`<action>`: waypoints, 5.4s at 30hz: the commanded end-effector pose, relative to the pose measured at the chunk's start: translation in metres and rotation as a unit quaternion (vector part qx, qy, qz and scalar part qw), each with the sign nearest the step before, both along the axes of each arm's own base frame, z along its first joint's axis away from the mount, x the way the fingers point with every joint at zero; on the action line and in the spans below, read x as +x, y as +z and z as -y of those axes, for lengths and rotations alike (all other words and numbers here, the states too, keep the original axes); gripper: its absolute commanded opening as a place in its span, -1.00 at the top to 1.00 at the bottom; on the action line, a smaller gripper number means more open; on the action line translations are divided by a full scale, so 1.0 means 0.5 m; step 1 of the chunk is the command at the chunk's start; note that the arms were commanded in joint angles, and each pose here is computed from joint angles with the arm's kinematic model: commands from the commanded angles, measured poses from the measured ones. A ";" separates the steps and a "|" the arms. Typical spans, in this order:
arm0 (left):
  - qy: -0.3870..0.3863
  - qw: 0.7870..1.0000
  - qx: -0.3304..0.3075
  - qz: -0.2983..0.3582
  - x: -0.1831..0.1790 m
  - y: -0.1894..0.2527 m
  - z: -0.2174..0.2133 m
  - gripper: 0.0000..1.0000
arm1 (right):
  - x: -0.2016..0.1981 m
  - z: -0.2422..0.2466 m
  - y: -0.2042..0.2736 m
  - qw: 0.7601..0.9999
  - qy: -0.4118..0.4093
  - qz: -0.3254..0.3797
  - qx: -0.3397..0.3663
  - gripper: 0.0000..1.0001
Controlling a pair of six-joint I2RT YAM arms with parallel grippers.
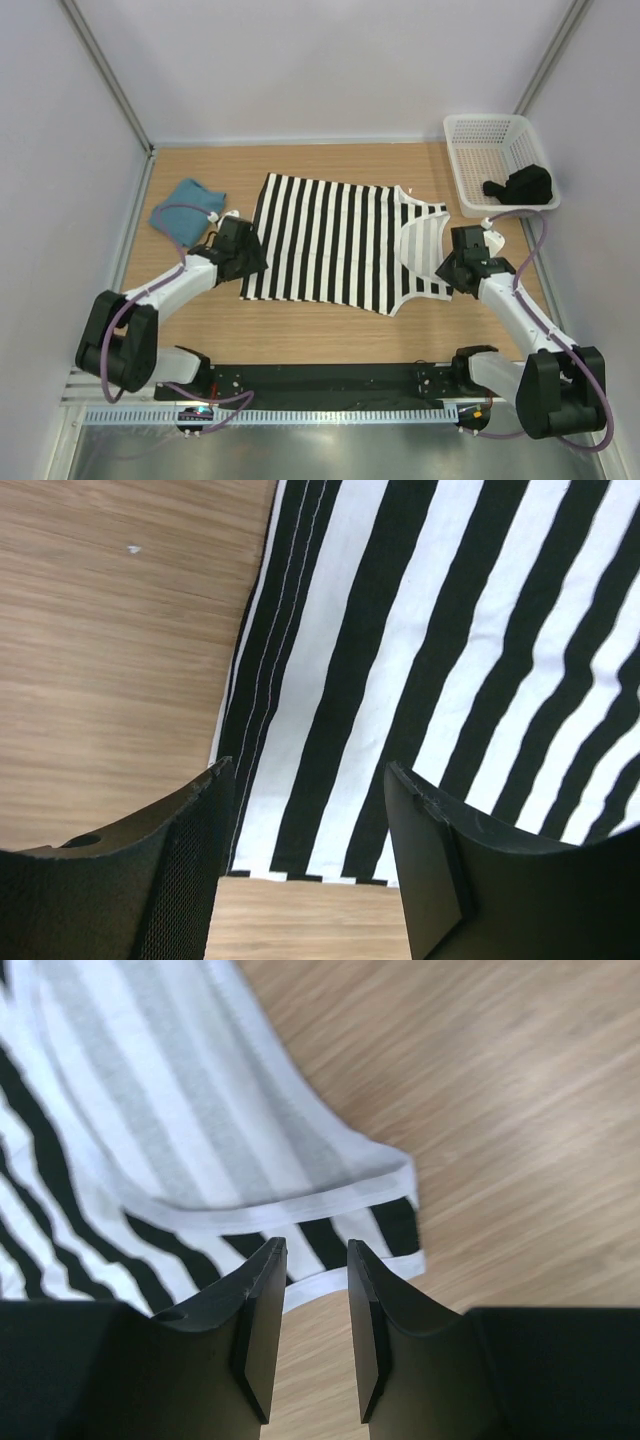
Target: Fold and stack the tank tops
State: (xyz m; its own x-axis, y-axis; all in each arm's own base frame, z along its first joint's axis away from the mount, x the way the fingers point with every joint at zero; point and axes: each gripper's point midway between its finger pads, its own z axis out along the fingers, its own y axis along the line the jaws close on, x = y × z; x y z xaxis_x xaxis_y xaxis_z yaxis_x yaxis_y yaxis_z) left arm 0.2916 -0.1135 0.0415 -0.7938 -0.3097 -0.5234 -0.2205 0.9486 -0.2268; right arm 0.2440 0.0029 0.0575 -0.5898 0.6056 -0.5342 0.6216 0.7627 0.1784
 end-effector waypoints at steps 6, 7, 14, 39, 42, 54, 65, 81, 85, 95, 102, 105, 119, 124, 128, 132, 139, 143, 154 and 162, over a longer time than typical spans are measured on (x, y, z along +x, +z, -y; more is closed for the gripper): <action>0.038 0.998 -0.034 0.041 -0.039 0.066 -0.017 -0.24 | 0.023 -0.140 0.075 0.984 0.157 0.057 0.056 0.15; 0.038 0.998 -0.038 0.034 -0.050 0.064 -0.017 -0.24 | 0.010 -0.168 0.074 0.980 0.182 0.049 0.061 0.13; 0.035 0.998 -0.053 -0.001 -0.104 0.050 -0.017 -0.23 | -0.035 -0.222 0.020 0.973 0.219 0.012 0.077 0.09; 0.096 0.991 -0.097 -0.008 -0.138 0.031 -0.020 -0.25 | -0.014 -0.050 -0.084 0.997 0.027 -0.047 -0.054 0.23; 0.104 0.989 -0.107 -0.014 -0.144 0.027 -0.017 -0.24 | -0.034 -0.006 -0.105 0.995 -0.036 -0.076 -0.058 0.27; 0.131 0.983 -0.121 -0.032 -0.161 0.002 -0.017 -0.15 | -0.018 -0.008 -0.012 0.997 -0.010 -0.037 -0.069 0.03; 0.120 0.985 -0.110 -0.060 -0.173 -0.016 -0.008 -0.01 | -0.071 -0.186 0.033 0.981 0.181 -0.072 0.008 0.19; 0.122 0.985 -0.101 -0.064 -0.172 -0.030 -0.007 0.03 | -0.160 -0.241 -0.065 0.962 0.240 -0.118 0.051 0.11; 0.120 0.985 -0.104 -0.067 -0.171 -0.032 -0.003 0.03 | -0.154 -0.250 -0.080 0.961 0.244 -0.117 0.053 0.12; 0.118 0.985 -0.103 -0.067 -0.169 -0.033 -0.001 0.04 | -0.144 -0.241 -0.106 0.962 0.241 -0.130 0.016 0.35; 0.116 0.986 -0.103 -0.067 -0.169 -0.035 0.000 0.11 | -0.138 -0.230 -0.099 0.964 0.239 -0.116 0.001 0.97; 0.114 0.986 -0.104 -0.066 -0.167 -0.035 0.004 0.16 | -0.135 -0.235 -0.091 0.964 0.244 -0.108 0.005 0.97; 0.113 0.987 -0.084 -0.072 -0.150 -0.072 0.010 0.58 | -0.121 -0.259 -0.069 0.962 0.256 -0.092 0.024 0.98; 0.094 0.989 -0.083 -0.084 -0.143 -0.089 0.024 1.00 | -0.114 -0.258 -0.049 0.964 0.256 -0.075 0.023 0.98; 0.085 0.989 -0.098 -0.071 -0.134 -0.063 0.035 1.00 | -0.106 -0.251 -0.027 0.961 0.267 -0.067 0.007 0.98; 0.090 0.989 -0.105 -0.054 -0.134 -0.027 0.030 1.00 | -0.082 -0.255 0.005 0.959 0.280 -0.046 -0.007 0.97; 0.087 0.990 -0.104 -0.043 -0.122 0.017 0.027 1.00 | -0.041 -0.272 0.017 0.953 0.298 -0.051 -0.028 0.97; 0.077 0.990 -0.106 -0.045 -0.106 0.036 0.038 1.00 | -0.021 -0.279 0.015 0.953 0.295 -0.058 -0.030 0.97; 0.094 0.987 -0.128 -0.020 -0.051 0.088 0.033 1.00 | 0.040 -0.251 0.054 0.958 0.281 -0.039 -0.041 0.97; 0.119 0.983 -0.143 0.003 0.011 0.102 0.031 1.00 | 0.107 -0.222 0.072 0.959 0.279 -0.034 -0.034 0.97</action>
State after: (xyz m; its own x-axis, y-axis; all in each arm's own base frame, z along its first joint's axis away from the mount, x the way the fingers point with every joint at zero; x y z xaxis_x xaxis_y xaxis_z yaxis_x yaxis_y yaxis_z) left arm 0.2714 -0.1267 0.0722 -0.7203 -0.5965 -0.3542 -0.4447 0.7888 -0.4242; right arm 0.2748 0.1136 0.0773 -0.8677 0.1666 -0.4683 0.1536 0.9859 0.0662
